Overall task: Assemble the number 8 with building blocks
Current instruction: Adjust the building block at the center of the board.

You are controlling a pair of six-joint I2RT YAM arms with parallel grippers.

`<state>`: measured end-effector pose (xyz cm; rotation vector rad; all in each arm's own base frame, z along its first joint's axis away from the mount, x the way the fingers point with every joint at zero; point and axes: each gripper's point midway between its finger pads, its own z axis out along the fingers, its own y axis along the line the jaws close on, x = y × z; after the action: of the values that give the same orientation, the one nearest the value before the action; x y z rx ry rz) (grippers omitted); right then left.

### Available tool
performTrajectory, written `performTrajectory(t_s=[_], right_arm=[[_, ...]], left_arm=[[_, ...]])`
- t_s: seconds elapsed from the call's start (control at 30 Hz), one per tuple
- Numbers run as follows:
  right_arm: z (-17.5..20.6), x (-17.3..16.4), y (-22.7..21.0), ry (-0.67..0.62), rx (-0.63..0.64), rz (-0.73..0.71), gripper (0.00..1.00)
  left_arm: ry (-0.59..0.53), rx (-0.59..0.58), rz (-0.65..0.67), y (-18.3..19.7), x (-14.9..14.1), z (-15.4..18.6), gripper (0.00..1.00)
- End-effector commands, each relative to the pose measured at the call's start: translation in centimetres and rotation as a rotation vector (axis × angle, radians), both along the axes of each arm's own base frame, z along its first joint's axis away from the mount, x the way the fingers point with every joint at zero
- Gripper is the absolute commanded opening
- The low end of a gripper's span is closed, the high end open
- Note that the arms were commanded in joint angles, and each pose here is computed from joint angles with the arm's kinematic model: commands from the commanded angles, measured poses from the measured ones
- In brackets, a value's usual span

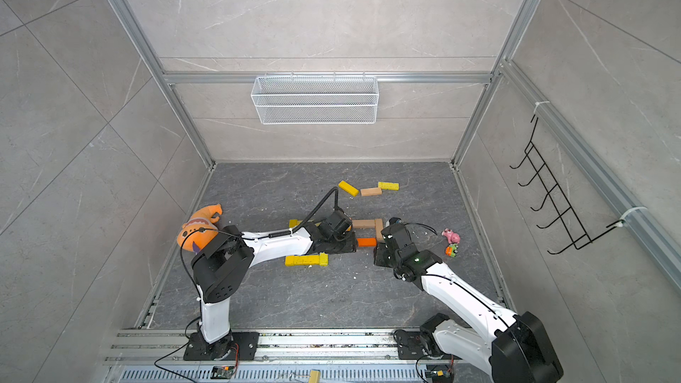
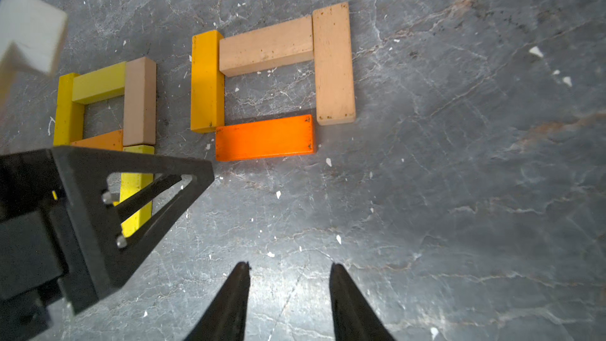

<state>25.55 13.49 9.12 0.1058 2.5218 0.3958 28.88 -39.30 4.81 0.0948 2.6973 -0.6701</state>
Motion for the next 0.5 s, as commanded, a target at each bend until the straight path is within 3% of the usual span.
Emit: performTrajectory(t_s=[0.0, 0.47], right_arm=[[0.5, 0.0, 0.1, -0.039, 0.015, 0.022, 0.44], [1.1, 0.0, -0.5, -0.063, -0.008, 0.015, 0.44]], left_arm=[[-0.017, -0.059, 0.019, -1.7, 1.0, 0.9, 0.59], [-0.009, -0.056, 0.0, -3.1, 1.4, -0.7, 0.59]])
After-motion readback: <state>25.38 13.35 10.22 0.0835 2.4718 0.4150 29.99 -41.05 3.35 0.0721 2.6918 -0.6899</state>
